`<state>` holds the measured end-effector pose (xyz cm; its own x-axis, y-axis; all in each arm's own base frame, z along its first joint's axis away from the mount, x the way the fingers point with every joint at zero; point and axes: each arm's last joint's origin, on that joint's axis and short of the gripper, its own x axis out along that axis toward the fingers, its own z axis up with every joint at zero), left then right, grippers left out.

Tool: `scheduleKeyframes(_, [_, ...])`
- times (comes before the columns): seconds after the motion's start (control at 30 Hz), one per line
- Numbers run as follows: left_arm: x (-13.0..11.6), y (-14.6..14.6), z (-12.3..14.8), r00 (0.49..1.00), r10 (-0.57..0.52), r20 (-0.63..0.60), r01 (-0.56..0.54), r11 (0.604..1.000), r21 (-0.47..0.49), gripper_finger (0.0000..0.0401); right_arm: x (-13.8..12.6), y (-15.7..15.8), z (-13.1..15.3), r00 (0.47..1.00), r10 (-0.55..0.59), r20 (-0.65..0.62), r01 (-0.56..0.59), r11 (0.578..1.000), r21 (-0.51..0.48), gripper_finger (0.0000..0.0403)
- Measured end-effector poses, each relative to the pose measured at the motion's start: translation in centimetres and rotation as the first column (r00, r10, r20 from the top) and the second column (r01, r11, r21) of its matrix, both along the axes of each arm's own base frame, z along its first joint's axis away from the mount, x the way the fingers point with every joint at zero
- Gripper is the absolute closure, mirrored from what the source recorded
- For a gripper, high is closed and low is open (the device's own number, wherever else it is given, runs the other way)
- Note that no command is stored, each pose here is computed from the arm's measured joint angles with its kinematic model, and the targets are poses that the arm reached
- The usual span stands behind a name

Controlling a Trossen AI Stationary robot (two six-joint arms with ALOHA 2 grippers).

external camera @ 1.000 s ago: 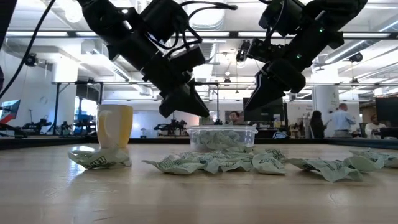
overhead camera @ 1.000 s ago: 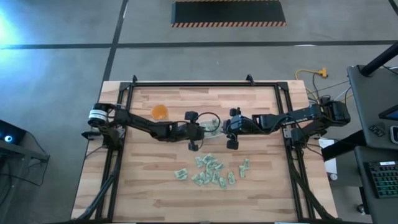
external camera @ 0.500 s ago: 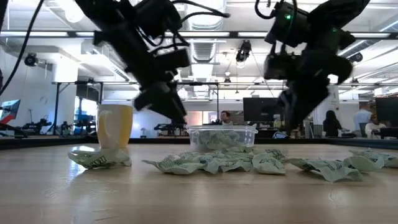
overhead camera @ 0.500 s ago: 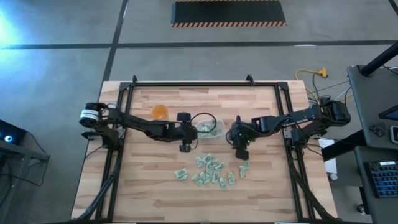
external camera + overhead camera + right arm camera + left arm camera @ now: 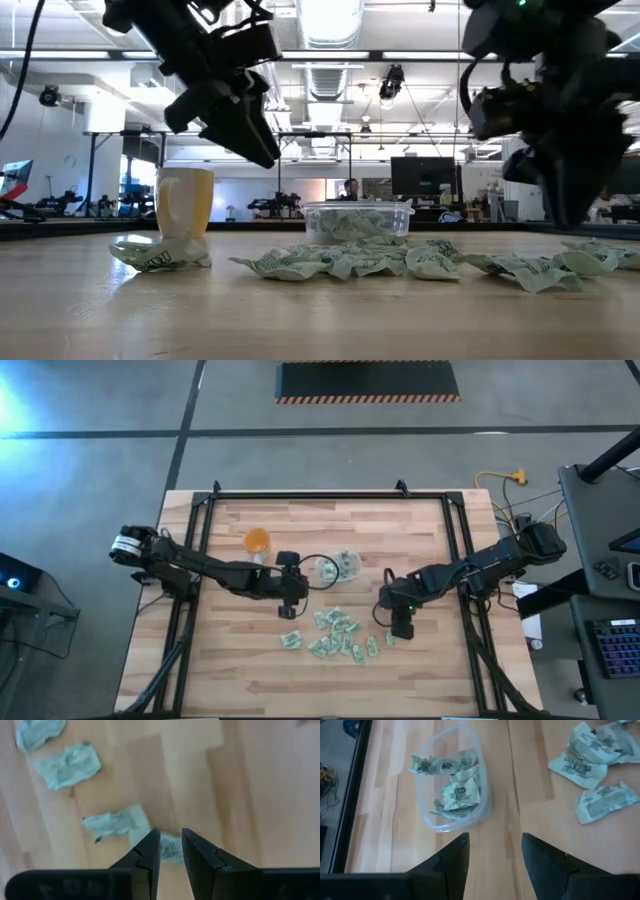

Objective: Pick and place Stevia / Truvia into bins
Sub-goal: Put the stevia packet into the transparent bin

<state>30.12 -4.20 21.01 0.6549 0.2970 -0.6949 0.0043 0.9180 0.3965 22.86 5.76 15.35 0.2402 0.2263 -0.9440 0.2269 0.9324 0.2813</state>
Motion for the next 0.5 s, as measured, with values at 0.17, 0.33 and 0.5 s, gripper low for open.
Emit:
scheduleKeyframes(0.17, [-0.1, -0.1, 0.2, 1.000, -0.003, 0.006, 0.003, 1.000, -0.001, 0.0237, -0.3, 1.0, 0.0, 1.000, 0.009, -0.012, -0.009, 1.000, -0.003, 0.0326])
scheduleKeyframes(0.33, [-0.2, -0.1, 0.2, 1.000, -0.003, 0.008, 0.003, 1.000, -0.001, 0.0237, -0.5, 1.3, -0.1, 1.000, -0.014, -0.014, 0.013, 0.999, -0.035, 0.0331])
scheduleKeyframes(0.5, [-0.2, -0.1, 0.2, 1.000, -0.003, 0.006, 0.003, 1.000, -0.001, 0.0237, -0.6, 1.2, -0.3, 1.000, -0.019, -0.017, 0.018, 0.998, -0.052, 0.0331])
